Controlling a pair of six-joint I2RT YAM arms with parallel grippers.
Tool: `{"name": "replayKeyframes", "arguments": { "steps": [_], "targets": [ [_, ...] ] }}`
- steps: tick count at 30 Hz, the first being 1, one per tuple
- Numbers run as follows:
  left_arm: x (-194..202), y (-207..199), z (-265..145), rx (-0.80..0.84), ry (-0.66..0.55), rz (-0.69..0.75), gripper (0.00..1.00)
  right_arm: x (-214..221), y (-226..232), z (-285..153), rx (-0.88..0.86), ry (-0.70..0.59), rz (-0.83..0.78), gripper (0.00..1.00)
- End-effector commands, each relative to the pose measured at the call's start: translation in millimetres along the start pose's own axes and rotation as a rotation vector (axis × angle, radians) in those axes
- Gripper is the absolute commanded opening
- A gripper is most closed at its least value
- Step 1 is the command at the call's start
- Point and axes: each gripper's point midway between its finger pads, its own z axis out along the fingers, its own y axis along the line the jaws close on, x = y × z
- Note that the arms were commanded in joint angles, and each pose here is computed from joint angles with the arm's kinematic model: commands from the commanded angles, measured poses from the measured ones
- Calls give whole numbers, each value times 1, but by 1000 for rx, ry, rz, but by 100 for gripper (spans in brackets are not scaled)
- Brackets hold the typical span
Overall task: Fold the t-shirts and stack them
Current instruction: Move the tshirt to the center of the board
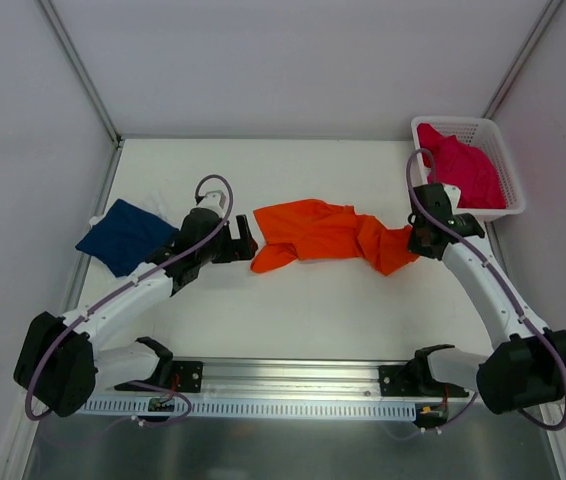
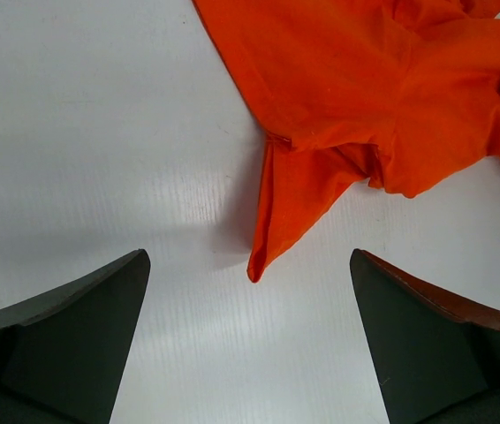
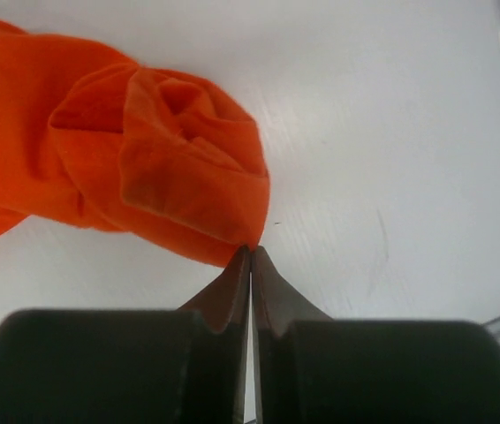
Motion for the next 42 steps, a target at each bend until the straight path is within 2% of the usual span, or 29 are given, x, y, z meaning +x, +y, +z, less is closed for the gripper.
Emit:
{"name": "replayKeyframes", "arguments": {
  "steps": [1,2,3,4,5,6,7,11,13,15,18,22,26,29,36,42],
  "targets": [
    [-21,-16,4,42,-22,-18,99,1,-43,-19,190,-74,19,4],
    [-19,-16,9,41,-12,-16,99,4,-47,-21,207,-71,15,8],
    [-25,-21,11,56,-23,-17,99,12,-54,-24,240,-41,-4,31],
    [-22,-22,18,59,0,-18,99,13,-61,-27,275,-43,5,46],
    [-22,-23,21,56,6,-19,99,15,-64,-29,300,-43,-1,55],
    [-25,-31,24,84,15,-19,99,17,-71,-33,335,-44,-13,87],
    [-22,-32,28,87,33,-18,99,17,-68,-35,326,-58,-11,90],
    [-20,-42,50,142,36,-7,99,-1,-27,-46,87,-180,-20,94],
    [-21,-45,56,156,25,-6,99,-15,7,-53,-114,-238,4,94],
    [-18,-44,64,151,36,-7,99,-24,36,-58,-258,-256,-22,91],
    [-17,-43,77,140,46,-11,99,-38,66,-58,-360,-250,-69,89],
    [-5,-39,93,123,89,-14,98,-49,97,-34,-383,-198,-126,85],
    [-10,-46,100,161,64,-13,97,-53,125,6,-362,-125,-174,81],
    [-13,-51,102,176,65,-23,95,-61,137,17,-360,-106,-188,79],
    [-21,-68,102,247,53,-58,81,-57,150,43,-342,-63,-203,79],
    [-7,-64,115,232,110,-86,61,-47,151,53,-335,-36,-212,78]
  ]
}}
